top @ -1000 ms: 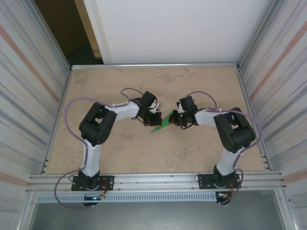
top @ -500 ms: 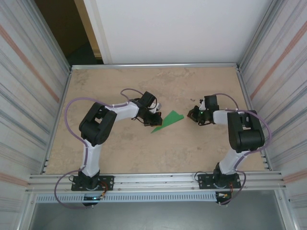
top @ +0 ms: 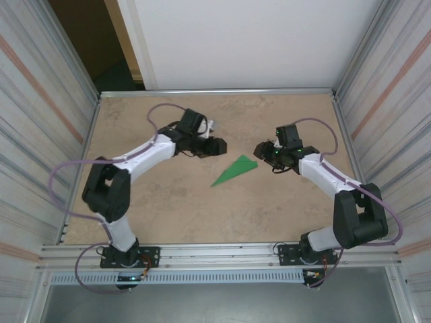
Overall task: Fold a paper plane with a square sheet of paper (pick it up from the middle)
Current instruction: Turn over a paper plane at the center of the table.
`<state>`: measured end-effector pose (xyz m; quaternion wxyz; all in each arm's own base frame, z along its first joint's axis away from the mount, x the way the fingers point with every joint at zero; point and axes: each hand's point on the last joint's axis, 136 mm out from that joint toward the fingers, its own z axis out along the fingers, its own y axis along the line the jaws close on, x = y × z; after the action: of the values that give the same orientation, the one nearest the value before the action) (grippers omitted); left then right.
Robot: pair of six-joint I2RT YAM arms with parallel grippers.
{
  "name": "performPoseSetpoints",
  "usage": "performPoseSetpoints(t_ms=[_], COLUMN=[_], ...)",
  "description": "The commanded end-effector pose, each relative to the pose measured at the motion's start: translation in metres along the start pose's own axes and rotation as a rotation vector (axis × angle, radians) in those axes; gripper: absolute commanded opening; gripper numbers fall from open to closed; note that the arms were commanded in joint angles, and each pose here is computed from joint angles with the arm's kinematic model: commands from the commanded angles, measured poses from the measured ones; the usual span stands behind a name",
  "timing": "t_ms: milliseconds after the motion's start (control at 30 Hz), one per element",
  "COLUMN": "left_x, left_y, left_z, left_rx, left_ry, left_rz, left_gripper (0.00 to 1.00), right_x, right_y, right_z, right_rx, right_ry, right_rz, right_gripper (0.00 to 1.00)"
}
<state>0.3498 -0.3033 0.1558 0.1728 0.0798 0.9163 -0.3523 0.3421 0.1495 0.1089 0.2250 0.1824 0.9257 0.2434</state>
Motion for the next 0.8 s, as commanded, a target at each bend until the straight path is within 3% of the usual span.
performPoseSetpoints(t_ms=[0, 300, 767], left_x=[0.009, 0.023, 0.037], left_y=[0.046, 0.103, 0.117], left_z=[-0.017, -0.049, -0.045], left_rx=[-0.134, -0.261, -0.289], left_ry=[-0.023, -0.088, -0.042], left_rz=[-0.058, -0.121, -0.102], left_gripper=[0.69, 0.85, 0.89], right_x=[0.019, 0.046, 0.062], right_y=[-0.003, 0.023, 0.023], right_z=[0.004, 0.035, 0.066], right_rx=[0.138, 0.328, 0.509], right_ry=[0.054, 0.075, 0.108], right_rz=[0.104, 0.242, 0.300], right_gripper=[0.56, 0.64, 0.61])
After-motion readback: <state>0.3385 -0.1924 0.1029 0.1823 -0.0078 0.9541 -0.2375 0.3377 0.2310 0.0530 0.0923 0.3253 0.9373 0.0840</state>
